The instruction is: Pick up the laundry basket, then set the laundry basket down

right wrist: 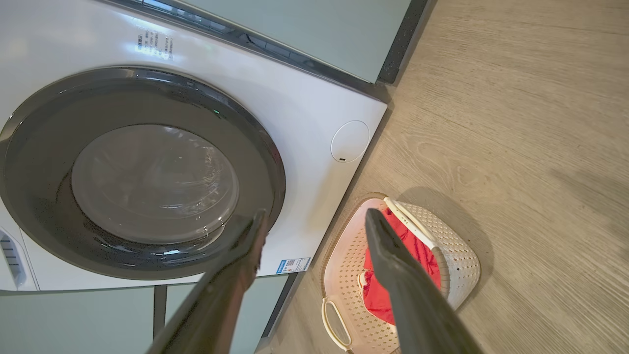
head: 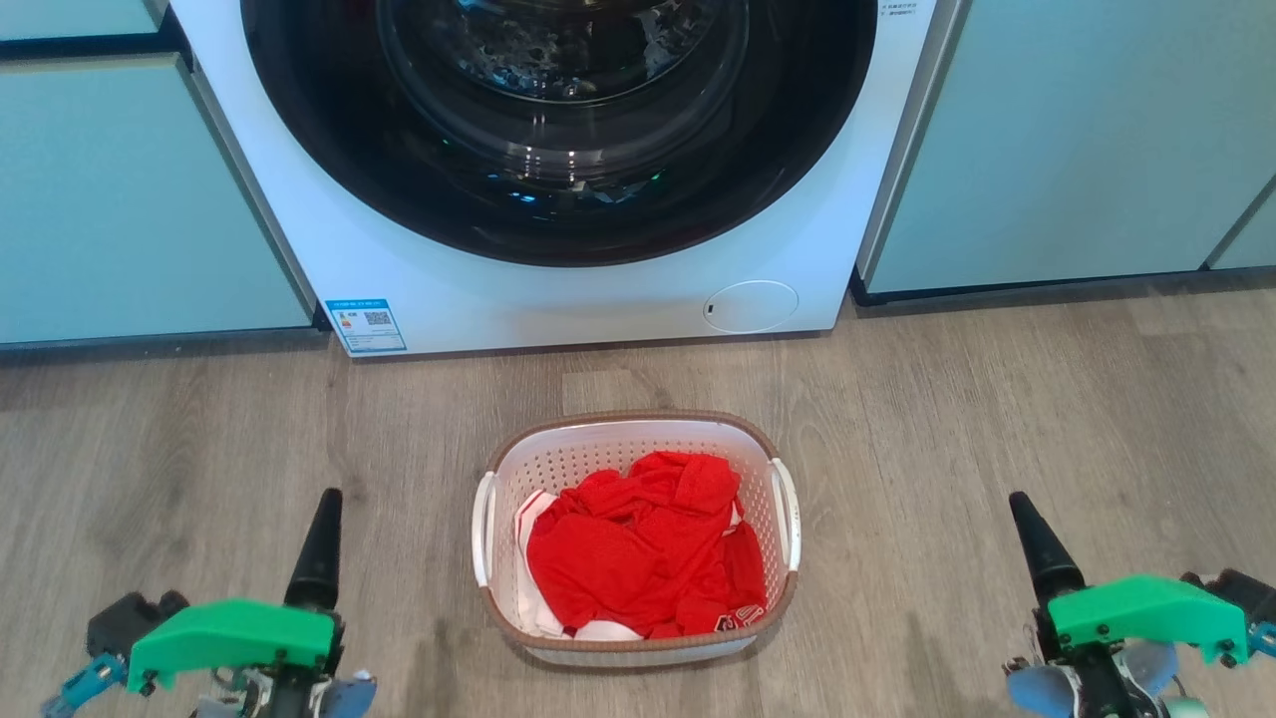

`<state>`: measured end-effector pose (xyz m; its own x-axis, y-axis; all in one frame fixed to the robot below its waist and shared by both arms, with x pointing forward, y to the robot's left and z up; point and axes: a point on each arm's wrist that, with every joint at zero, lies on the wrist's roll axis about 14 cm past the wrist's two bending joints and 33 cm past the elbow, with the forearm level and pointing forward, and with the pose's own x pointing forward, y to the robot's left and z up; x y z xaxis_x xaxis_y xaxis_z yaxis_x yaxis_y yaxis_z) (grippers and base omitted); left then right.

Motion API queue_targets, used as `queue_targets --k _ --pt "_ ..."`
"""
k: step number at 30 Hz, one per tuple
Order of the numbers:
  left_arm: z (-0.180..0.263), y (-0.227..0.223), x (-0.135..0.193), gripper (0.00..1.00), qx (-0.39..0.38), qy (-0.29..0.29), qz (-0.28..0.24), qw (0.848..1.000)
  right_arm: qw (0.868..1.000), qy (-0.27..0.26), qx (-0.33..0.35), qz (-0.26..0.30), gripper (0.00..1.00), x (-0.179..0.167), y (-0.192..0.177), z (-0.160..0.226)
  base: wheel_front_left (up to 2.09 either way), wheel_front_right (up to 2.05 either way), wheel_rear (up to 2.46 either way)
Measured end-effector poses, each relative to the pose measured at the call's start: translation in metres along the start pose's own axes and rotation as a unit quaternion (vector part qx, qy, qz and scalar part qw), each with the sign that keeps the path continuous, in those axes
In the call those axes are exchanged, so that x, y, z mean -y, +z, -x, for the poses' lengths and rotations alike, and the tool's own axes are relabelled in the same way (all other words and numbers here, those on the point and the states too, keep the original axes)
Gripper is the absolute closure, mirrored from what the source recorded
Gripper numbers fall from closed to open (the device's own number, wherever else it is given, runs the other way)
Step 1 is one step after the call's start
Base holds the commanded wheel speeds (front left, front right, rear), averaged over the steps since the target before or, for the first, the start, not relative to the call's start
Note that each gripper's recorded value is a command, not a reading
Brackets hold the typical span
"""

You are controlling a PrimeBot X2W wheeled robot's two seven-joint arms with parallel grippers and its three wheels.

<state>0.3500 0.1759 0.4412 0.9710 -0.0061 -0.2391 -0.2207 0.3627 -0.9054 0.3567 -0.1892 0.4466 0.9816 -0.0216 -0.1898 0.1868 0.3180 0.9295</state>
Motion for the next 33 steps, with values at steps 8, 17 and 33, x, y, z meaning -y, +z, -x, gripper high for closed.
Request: queue_targets --k 8,17,33 --pt "-0.001 -0.002 0.006 0.00 0.001 0.000 -0.072 0.997 0.998 0.020 -0.004 0.059 0.00 -0.014 -0.004 -0.004 0.00 0.00 0.00" --pt "-0.002 -0.005 0.015 0.00 0.003 -0.007 -0.153 0.988 0.992 0.034 -0.010 0.124 0.00 -0.021 -0.012 -0.004 0.00 0.00 0.00" --pt "-0.001 -0.003 0.023 0.00 0.020 -0.009 -0.286 0.958 0.973 0.058 -0.011 0.223 0.00 -0.031 -0.021 -0.003 0.00 0.00 0.00"
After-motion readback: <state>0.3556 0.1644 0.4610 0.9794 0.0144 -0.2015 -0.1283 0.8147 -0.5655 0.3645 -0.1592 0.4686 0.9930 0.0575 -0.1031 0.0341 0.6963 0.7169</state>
